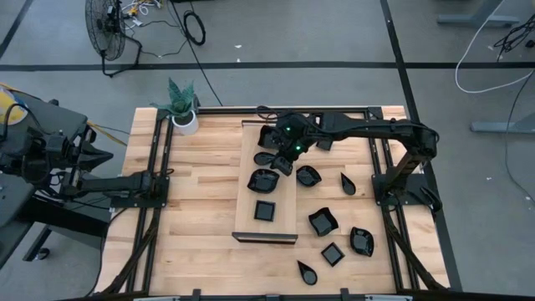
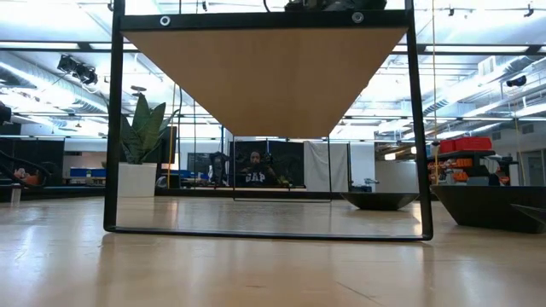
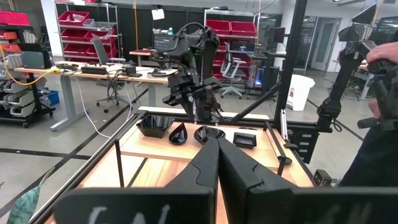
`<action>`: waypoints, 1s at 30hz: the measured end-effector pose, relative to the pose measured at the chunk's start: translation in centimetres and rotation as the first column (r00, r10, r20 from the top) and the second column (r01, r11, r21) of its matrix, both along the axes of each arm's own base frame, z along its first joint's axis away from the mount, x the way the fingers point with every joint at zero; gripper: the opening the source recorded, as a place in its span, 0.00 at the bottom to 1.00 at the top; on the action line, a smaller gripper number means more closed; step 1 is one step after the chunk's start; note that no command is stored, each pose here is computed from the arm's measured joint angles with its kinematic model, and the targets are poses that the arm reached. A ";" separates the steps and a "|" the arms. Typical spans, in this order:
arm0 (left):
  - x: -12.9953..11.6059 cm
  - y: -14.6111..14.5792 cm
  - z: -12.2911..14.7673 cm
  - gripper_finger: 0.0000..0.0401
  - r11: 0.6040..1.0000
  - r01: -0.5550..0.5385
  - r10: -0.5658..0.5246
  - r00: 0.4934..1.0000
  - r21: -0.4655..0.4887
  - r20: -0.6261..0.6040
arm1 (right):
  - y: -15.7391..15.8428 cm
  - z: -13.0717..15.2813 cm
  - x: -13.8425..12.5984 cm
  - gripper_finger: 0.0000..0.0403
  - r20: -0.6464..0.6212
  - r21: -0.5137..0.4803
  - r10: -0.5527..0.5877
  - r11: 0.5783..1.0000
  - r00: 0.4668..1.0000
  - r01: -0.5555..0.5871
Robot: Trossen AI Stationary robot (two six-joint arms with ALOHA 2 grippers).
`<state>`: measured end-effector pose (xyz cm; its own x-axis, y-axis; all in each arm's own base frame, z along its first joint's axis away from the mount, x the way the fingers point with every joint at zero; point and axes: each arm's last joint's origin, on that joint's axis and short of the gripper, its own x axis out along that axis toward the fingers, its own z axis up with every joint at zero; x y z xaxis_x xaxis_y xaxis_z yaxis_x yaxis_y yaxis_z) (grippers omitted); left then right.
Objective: Pick & Place Mini shaped plates
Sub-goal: Stack the leaf shaped plate on top of the leaf shaped plate on the shelf
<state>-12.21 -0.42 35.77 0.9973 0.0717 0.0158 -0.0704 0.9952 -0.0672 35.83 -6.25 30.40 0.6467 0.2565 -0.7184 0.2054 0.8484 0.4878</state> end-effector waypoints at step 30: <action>0.0 0.0 0.0 0.04 1.000 0.000 0.000 1.000 0.000 0.000 | -0.5 -6.1 -12.5 0.32 -0.161 -0.127 -0.323 0.944 0.933 0.305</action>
<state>-12.22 -0.42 35.77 0.9973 0.0717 0.0161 -0.0704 0.9953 -0.0669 23.33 -6.78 24.27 0.5426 -0.0166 -0.8398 0.5445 0.7682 0.3367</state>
